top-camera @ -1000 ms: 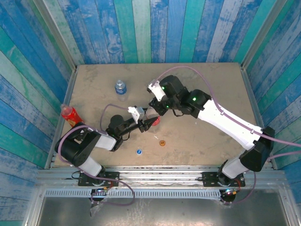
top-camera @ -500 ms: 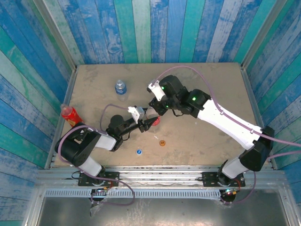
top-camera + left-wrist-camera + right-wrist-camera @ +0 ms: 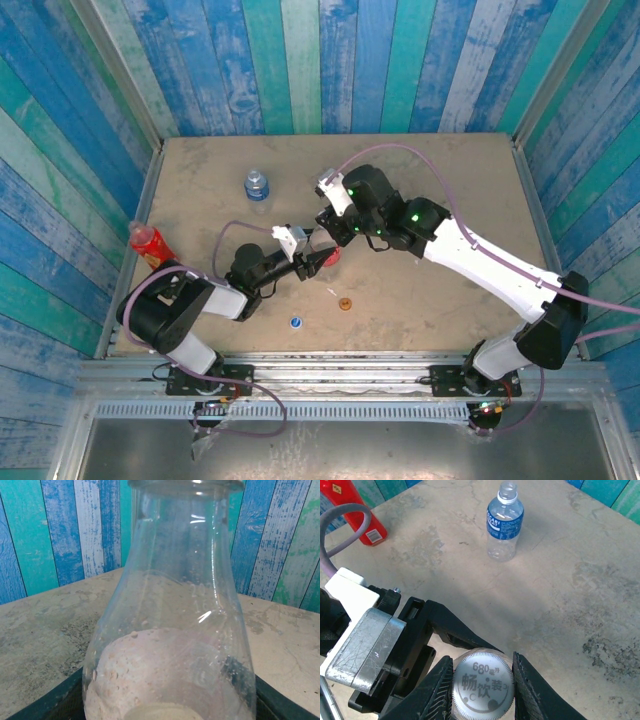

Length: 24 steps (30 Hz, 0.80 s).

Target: Screw on the bottle caps

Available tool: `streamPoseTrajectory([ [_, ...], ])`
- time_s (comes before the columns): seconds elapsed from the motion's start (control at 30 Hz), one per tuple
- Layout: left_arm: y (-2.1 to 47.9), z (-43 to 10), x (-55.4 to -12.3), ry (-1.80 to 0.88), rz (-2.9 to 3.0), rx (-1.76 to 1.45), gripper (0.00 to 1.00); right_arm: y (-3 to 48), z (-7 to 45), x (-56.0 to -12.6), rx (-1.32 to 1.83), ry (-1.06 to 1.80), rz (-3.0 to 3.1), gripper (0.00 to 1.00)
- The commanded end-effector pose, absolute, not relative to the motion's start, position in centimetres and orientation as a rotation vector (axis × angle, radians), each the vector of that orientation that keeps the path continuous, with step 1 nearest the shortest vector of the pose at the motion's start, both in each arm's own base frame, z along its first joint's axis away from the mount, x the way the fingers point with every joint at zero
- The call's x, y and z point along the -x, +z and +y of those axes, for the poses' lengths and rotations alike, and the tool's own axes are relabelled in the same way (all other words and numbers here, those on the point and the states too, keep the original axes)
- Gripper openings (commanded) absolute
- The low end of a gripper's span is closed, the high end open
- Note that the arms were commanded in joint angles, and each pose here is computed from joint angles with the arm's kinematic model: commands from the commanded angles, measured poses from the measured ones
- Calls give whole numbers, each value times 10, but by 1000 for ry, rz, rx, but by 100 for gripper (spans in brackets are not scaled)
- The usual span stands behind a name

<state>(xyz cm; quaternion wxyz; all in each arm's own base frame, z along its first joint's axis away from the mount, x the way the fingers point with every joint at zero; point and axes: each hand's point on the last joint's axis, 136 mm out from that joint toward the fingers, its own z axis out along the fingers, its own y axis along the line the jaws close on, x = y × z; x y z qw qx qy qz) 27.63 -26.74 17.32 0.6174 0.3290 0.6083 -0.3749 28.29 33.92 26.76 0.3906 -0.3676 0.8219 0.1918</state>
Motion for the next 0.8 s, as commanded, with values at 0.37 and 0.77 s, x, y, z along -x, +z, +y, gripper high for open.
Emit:
streamPoseTrajectory([
  [0.37,165,-277,-271,-882,1417,-819,63,220,325,-269,971,422,2219,38],
  [0.77,162,-277,-270,-867,1418,-839,64,226,326,-267,998,417,2272,29],
])
